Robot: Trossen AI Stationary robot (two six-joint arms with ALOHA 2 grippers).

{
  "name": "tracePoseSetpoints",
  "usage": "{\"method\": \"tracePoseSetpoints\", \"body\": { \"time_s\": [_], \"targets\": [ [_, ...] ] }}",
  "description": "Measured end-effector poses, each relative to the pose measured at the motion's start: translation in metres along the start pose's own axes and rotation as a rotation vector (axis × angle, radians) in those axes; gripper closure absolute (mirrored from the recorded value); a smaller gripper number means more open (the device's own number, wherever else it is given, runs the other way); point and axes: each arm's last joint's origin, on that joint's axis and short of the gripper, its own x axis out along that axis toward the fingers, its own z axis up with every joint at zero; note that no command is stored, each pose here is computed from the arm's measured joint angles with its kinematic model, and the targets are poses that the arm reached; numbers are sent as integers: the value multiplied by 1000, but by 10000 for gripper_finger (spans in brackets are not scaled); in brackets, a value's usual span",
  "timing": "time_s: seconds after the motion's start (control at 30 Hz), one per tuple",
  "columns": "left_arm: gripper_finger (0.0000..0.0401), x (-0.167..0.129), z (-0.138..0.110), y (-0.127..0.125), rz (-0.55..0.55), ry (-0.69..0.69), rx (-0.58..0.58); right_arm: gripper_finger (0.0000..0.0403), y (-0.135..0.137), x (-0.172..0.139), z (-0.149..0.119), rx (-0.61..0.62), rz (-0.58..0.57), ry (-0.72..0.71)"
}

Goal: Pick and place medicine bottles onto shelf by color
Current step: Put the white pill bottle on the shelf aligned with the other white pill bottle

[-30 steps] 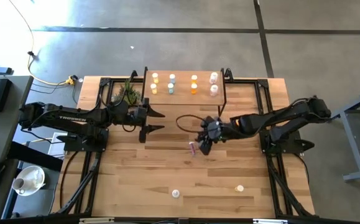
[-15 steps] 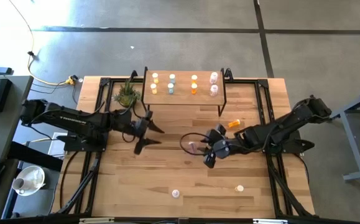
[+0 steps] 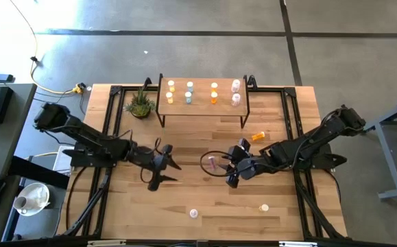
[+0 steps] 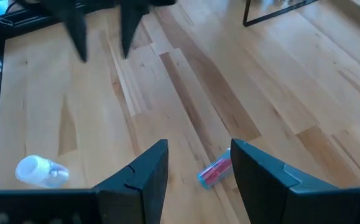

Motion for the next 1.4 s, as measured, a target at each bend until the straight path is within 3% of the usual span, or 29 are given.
{"method": "tracePoseSetpoints", "body": {
  "time_s": [0.47,1.13,1.4],
  "targets": [
    [187,34,-24,-43,-137,-27,-5,237,-2,1,2,-38,-39,-25],
    [187,107,-38,-68,-176,21,-13,237,-3,1,1,-81,-44,-17],
    [187,120,-44,-73,-212,59,-28,237,-3,1,0,-85,-41,-7]
  ]
}}
